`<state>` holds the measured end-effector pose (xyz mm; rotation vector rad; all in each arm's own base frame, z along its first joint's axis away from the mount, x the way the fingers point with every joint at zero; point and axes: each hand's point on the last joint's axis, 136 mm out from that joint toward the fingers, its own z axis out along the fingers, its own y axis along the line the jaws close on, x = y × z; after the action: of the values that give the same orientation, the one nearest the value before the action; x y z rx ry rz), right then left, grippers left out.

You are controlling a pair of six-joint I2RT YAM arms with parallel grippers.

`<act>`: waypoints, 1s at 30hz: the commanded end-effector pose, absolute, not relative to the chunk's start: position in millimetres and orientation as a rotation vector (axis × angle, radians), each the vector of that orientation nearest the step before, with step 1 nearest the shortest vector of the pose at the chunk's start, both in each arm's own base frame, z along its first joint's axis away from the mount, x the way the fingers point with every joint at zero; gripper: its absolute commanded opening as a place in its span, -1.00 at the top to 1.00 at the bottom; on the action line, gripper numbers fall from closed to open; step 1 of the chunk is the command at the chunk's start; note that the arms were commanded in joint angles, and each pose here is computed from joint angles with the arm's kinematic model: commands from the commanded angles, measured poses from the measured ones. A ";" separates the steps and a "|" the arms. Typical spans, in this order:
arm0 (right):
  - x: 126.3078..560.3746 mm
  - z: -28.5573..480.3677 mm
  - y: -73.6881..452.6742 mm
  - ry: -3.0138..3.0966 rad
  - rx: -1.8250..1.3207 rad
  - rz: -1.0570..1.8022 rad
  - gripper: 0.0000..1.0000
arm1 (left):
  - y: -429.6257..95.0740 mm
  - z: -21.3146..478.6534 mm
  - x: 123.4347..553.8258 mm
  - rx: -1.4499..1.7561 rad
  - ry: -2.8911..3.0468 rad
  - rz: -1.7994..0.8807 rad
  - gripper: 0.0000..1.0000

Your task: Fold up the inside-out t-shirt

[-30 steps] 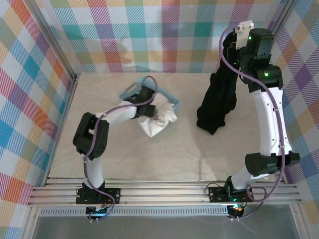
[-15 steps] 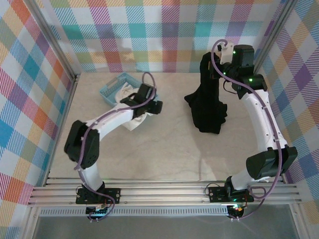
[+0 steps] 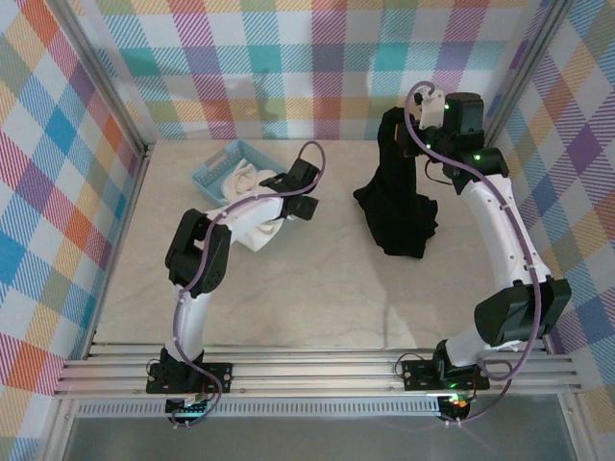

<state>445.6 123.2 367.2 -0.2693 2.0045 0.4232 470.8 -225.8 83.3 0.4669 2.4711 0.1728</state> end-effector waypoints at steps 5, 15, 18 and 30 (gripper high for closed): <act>450.4 374.3 130.1 1.962 -0.287 0.442 1.00 | -122.6 83.4 417.8 0.249 2.619 0.243 -0.67; 455.6 352.4 141.8 2.004 -0.279 0.535 1.00 | -22.2 102.2 418.5 -0.158 2.593 -0.011 -0.83; 454.2 346.6 141.6 2.015 -0.276 0.536 1.00 | -24.9 110.0 424.6 -0.163 2.573 -0.095 -0.92; 457.0 334.2 148.1 2.035 -0.285 0.556 1.00 | -8.7 144.5 486.9 -0.442 2.363 -0.229 -0.92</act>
<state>453.8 139.5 332.6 -0.2636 2.0616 0.5208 458.1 -11.9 131.3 -0.3600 2.4499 -0.1862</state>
